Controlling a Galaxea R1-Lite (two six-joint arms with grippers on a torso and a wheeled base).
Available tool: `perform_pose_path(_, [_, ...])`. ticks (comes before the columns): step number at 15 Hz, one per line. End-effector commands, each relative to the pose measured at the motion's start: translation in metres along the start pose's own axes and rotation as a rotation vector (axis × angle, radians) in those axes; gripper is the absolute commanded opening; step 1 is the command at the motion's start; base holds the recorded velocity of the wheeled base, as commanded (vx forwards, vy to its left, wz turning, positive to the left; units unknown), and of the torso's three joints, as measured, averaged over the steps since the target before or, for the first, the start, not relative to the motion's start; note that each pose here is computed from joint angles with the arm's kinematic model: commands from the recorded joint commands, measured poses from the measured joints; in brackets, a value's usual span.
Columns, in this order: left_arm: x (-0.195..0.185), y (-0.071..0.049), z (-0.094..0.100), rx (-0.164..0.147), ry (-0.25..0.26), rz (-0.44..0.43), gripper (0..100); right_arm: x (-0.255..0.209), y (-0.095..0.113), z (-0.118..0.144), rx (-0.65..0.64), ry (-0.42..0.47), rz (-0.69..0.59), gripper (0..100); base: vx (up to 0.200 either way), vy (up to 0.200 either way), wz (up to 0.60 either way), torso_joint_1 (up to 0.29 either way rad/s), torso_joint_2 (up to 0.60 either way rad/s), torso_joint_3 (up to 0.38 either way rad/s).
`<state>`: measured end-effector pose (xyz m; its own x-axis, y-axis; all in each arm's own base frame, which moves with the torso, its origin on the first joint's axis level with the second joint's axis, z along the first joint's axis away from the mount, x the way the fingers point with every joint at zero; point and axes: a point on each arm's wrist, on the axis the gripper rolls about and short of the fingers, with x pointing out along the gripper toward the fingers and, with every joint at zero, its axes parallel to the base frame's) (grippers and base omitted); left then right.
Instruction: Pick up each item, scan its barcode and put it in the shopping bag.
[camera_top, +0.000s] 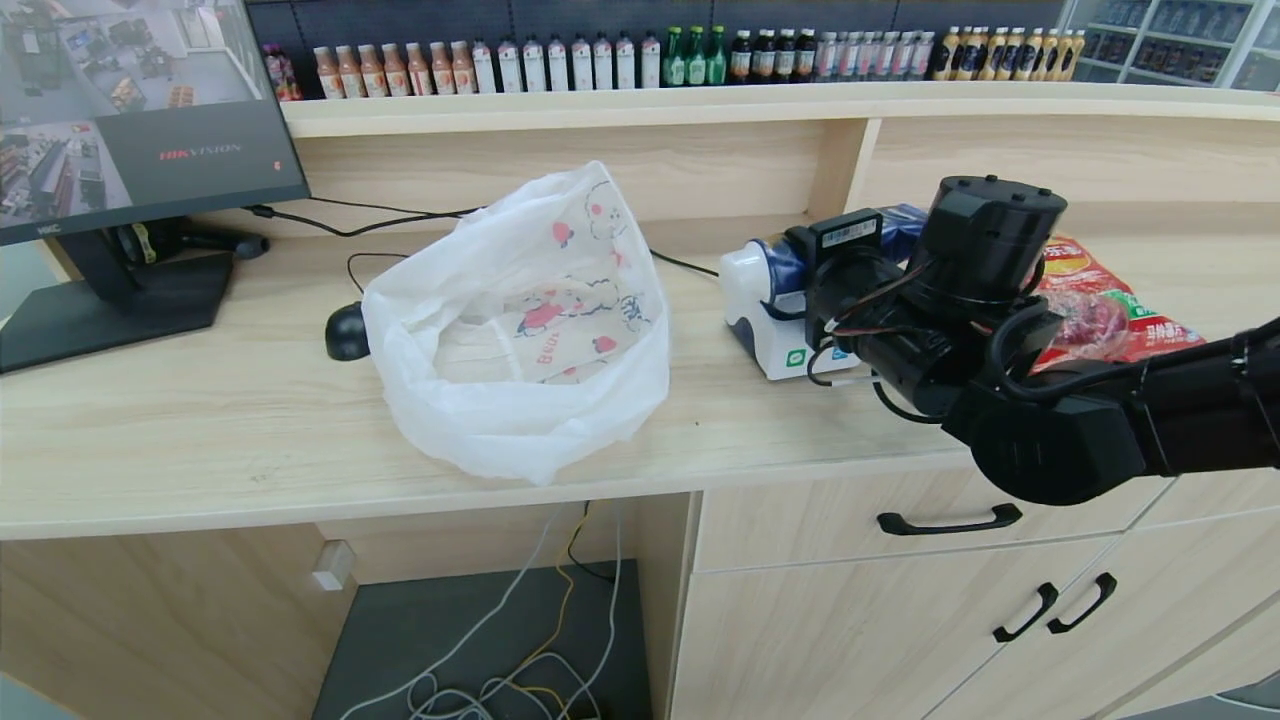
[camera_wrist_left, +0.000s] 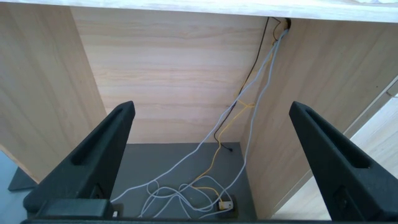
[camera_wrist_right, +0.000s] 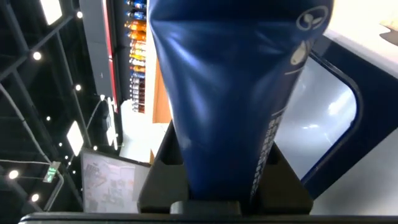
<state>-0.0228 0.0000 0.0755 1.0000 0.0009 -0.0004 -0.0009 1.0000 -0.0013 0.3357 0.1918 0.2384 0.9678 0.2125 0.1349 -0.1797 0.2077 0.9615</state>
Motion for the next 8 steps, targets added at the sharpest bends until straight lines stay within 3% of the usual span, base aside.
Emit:
perform_pose_path(1, [0.0,0.0,0.0,0.0,0.0,-0.001,100,0.0022,-0.0033,-0.0023,-0.002,0.004,-0.006,0,0.0,0.0,0.0,0.0,0.0,0.0])
perform_pose_path(8, [0.0,0.0,0.0,0.0,0.0,-0.001,100,0.0023,-0.0037,-0.0011,0.008,-0.002,-0.003,0,0.0,0.0,0.0,0.0,0.0,0.0])
